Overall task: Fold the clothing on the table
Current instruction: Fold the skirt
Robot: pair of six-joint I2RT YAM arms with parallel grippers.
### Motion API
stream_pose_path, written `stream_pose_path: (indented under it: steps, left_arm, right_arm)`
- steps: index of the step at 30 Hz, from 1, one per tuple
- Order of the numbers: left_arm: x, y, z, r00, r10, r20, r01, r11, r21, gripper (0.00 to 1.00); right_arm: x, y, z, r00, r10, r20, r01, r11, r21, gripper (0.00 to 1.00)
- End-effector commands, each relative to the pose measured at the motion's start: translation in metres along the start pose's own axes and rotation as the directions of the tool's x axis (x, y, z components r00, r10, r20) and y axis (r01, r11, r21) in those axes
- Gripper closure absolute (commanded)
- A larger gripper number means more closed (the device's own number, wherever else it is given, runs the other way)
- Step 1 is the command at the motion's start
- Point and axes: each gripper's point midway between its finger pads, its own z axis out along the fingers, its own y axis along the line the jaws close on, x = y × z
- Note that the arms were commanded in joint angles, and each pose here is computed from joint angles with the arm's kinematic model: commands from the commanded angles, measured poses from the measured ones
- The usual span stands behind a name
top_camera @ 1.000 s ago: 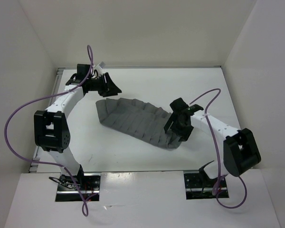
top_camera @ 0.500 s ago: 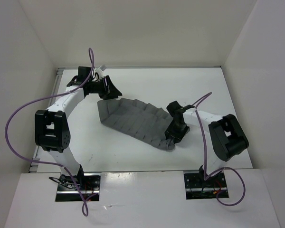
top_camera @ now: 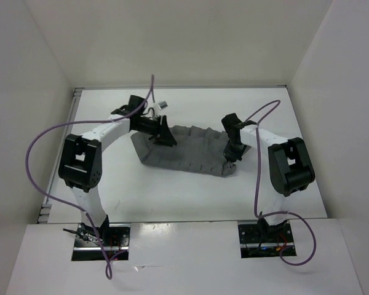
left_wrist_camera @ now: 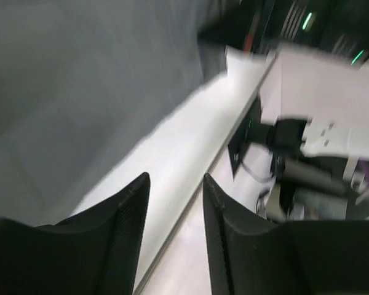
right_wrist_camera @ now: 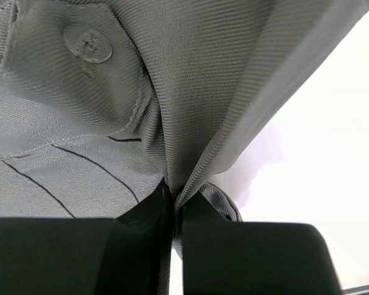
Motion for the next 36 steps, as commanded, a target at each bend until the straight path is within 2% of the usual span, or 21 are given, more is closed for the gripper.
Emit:
stream_pose_path:
  steps: [1,3,4,6,13,17,21,24,28,33,36]
  left_arm:
    - [0.028,-0.021,0.031,0.984,0.110,-0.141,-0.098,0.991,0.088,0.54]
    - [0.043,-0.016,0.056,0.973,0.109,-0.204,-0.099,0.993,0.056,0.71]
    - [0.045,-0.017,0.067,0.969,0.113,-0.221,-0.111,0.994,0.021,0.85]
    - [0.049,-0.011,0.081,0.965,0.088,-0.247,-0.095,0.995,-0.015,0.90]
    - [0.026,-0.004,0.114,0.976,0.081,-0.204,-0.102,0.990,-0.096,0.93]
    - [0.020,0.035,0.130,0.978,0.024,-0.205,-0.072,0.971,-0.226,0.94]
    - [0.037,0.057,0.150,0.967,-0.015,-0.255,-0.053,0.964,-0.259,0.95]
    - [0.051,0.071,0.159,0.958,-0.033,-0.284,-0.063,0.944,-0.323,0.95]
    - [0.065,0.087,0.162,0.952,-0.043,-0.303,-0.087,0.911,-0.403,0.95]
    - [0.078,0.077,0.187,0.938,-0.023,-0.346,-0.112,0.924,-0.365,0.95]
    - [0.074,0.054,0.206,0.932,0.022,-0.362,-0.140,0.943,-0.302,0.95]
  right_arm:
    - [-0.039,-0.006,-0.004,0.995,-0.050,0.092,0.047,0.998,0.032,1.00]
    - [-0.041,-0.001,-0.005,0.994,-0.068,0.090,0.066,0.998,0.020,1.00]
    - [-0.044,0.002,-0.005,0.993,-0.067,0.092,0.066,0.998,0.017,1.00]
    - [-0.044,0.007,-0.008,0.994,-0.064,0.084,0.065,0.998,-0.007,1.00]
    - [-0.044,0.017,-0.010,0.995,-0.068,0.078,0.072,0.996,-0.053,1.00]
    - [-0.044,0.018,-0.013,0.994,-0.075,0.079,0.081,0.995,-0.065,1.00]
    - [-0.047,0.026,-0.029,0.993,-0.077,0.086,0.087,0.989,-0.118,1.00]
    - [-0.055,0.032,-0.050,0.991,-0.066,0.114,0.083,0.984,-0.156,1.00]
    - [-0.073,0.055,-0.101,0.984,-0.036,0.172,0.086,0.951,-0.296,1.00]
    - [-0.086,0.075,-0.179,0.969,0.003,0.245,0.119,0.868,-0.483,1.00]
    - [-0.083,0.090,-0.202,0.974,-0.003,0.227,0.136,0.809,-0.573,1.00]
